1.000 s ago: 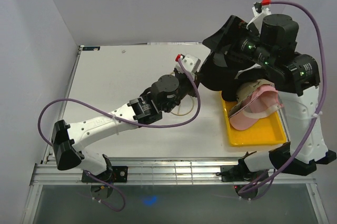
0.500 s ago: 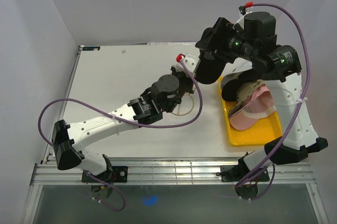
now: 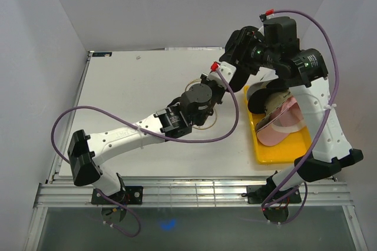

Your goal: Stack the hats

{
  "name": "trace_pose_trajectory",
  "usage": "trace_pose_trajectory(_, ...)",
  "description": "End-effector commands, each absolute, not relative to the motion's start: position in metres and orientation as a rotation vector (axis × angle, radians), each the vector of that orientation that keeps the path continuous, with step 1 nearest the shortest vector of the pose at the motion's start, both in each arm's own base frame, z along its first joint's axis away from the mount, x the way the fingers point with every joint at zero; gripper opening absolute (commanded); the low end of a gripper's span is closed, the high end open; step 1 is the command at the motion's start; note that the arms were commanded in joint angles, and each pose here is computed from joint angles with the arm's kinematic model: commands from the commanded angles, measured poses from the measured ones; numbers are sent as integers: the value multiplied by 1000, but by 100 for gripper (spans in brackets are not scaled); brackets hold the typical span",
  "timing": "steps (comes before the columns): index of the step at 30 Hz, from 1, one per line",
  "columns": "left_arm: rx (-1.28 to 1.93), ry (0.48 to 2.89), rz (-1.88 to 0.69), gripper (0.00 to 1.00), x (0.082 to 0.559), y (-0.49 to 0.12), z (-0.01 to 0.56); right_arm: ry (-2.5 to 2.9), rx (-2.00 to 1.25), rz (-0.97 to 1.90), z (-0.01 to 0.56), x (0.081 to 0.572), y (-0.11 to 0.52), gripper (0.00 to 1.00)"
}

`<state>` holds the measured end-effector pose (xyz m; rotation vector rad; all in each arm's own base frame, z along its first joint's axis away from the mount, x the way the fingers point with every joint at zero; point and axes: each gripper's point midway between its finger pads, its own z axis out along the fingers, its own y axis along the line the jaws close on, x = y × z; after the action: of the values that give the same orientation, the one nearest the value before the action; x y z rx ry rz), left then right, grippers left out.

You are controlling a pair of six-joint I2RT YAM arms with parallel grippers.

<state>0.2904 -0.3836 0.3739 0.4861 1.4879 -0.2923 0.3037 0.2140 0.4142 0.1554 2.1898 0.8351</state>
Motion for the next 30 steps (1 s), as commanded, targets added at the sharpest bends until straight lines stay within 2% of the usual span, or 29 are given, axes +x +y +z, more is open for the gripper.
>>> trace_pose_trajectory(1, 417, 1421, -303, 0, 291, -379, 413, 2181, 143, 815, 417, 302, 211, 66)
trace_pose_trajectory(8, 419, 1415, -280, 0, 296, -386, 412, 2209, 134, 805, 409, 299, 210, 54)
trace_pose_trajectory(16, 413, 1410, -245, 0, 302, -390, 412, 2225, 126, 821, 405, 295, 213, 52)
trace_pose_trajectory(22, 411, 1405, -245, 0, 304, -393, 414, 2232, 127, 805, 402, 296, 211, 30)
trace_pose_trajectory(23, 412, 1405, -244, 0, 304, -393, 414, 2234, 126, 801, 402, 296, 211, 22)
trace_pose_trajectory(26, 400, 1402, -268, 0, 302, -392, 418, 2240, 122, 791, 399, 297, 210, 8)
trace_pose_trajectory(30, 385, 1398, -298, 0, 298, -388, 423, 2237, 115, 769, 400, 297, 207, 8)
